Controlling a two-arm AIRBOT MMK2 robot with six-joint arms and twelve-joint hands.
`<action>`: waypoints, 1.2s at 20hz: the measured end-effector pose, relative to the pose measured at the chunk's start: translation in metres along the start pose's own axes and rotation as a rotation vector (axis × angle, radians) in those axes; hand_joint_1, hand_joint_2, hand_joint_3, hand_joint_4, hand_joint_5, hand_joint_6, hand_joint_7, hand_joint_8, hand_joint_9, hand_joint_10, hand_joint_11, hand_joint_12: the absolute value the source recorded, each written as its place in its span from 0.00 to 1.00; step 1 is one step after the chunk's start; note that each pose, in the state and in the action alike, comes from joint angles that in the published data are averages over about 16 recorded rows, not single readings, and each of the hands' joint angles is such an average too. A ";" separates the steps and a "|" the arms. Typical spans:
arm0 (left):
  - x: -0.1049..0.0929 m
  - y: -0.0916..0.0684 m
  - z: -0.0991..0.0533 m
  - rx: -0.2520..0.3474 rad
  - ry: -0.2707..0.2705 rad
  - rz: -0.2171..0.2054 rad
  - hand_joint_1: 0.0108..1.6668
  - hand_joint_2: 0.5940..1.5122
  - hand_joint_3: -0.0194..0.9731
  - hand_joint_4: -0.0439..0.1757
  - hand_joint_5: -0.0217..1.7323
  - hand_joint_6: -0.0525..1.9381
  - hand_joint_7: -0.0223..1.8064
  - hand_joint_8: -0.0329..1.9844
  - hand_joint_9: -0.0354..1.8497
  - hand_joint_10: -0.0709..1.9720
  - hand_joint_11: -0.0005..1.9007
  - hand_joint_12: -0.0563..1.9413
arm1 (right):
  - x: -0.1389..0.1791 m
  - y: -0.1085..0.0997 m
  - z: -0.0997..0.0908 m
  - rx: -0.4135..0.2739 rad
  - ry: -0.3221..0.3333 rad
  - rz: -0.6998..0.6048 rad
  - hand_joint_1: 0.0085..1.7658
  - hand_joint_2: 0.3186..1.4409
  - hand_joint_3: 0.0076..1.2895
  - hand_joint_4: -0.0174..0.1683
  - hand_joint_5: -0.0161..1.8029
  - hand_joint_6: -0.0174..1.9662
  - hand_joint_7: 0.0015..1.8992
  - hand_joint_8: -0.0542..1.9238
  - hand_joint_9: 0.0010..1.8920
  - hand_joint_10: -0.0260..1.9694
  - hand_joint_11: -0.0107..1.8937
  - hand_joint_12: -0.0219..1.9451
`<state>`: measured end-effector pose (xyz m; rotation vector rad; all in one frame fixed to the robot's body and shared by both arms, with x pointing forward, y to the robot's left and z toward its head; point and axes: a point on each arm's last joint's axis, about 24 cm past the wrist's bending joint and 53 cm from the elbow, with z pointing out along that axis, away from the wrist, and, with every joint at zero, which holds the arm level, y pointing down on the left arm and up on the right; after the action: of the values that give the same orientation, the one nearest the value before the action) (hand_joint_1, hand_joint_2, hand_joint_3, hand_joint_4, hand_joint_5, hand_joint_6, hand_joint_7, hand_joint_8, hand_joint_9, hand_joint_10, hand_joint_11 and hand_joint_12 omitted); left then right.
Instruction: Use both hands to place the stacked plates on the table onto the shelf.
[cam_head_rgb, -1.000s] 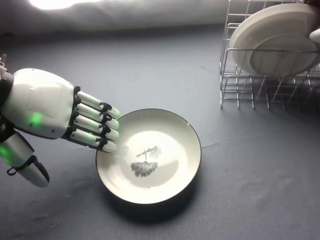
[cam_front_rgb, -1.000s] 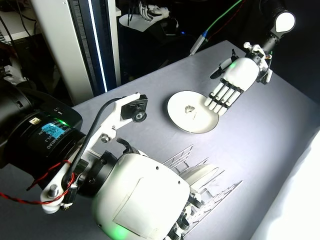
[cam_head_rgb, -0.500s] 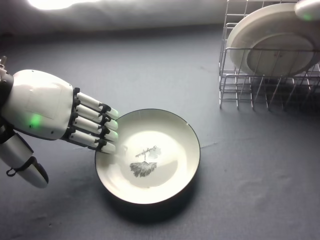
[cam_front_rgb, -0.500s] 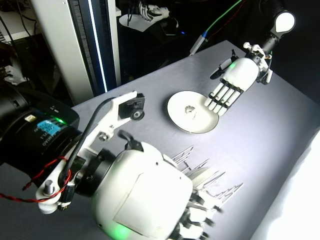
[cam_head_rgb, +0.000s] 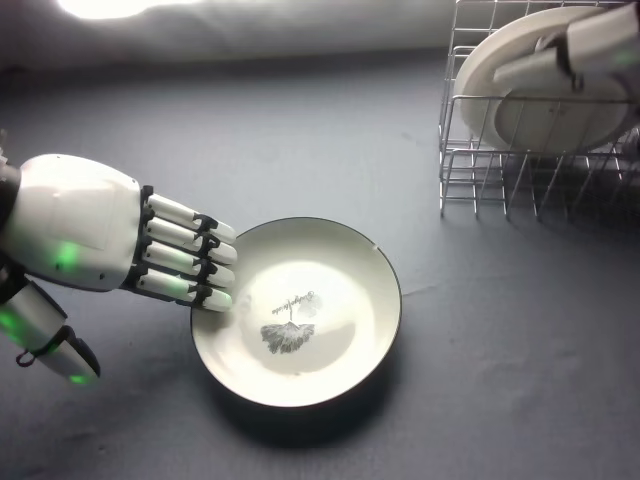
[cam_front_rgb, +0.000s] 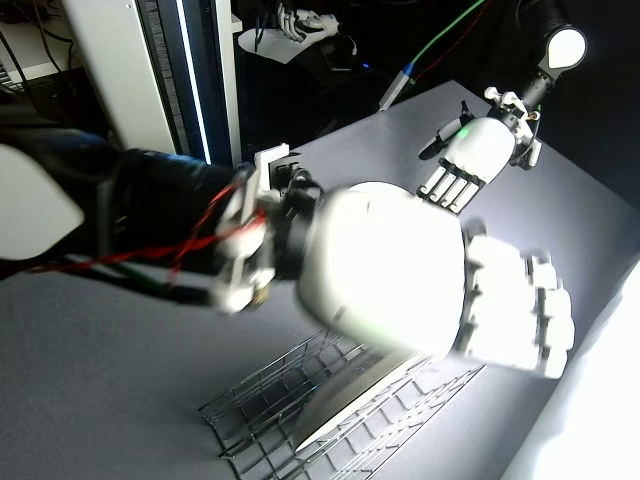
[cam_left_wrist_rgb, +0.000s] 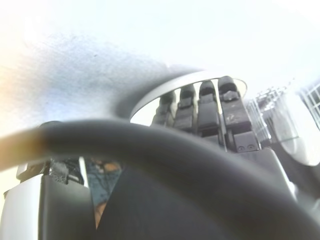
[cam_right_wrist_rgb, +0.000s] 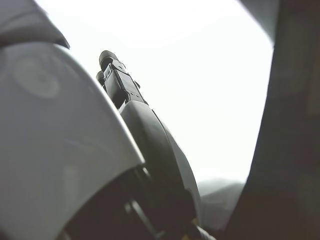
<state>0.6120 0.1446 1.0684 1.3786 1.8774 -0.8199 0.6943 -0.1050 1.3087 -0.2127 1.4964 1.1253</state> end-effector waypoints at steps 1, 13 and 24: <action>0.002 0.000 0.001 -0.001 0.002 -0.007 0.00 0.60 0.03 0.17 0.02 0.02 0.02 0.01 0.02 0.02 0.01 0.02 | 0.009 0.009 0.002 -0.034 0.027 -0.047 0.51 0.66 0.01 0.10 0.06 0.02 0.04 0.03 0.02 0.05 0.01 0.16; 0.024 -0.004 0.008 -0.014 0.025 -0.068 0.00 0.61 0.03 0.15 0.00 0.01 0.02 0.01 0.02 0.03 0.01 0.02 | 0.110 0.084 -0.006 -0.301 0.263 -0.288 0.55 0.63 0.01 0.12 0.02 0.02 0.00 0.03 0.01 0.02 0.02 0.01; 0.025 -0.004 0.008 -0.015 0.024 -0.071 0.00 0.62 0.03 0.15 0.00 0.01 0.02 0.01 0.02 0.03 0.01 0.02 | 0.161 0.098 -0.017 -0.301 0.367 -0.253 0.58 0.60 0.01 0.12 0.02 0.02 0.01 0.03 0.01 0.02 0.02 0.01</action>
<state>0.6039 0.1509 1.0442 1.3248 1.9574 -0.8260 0.5690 0.0054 1.2202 -0.8314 1.5562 1.1412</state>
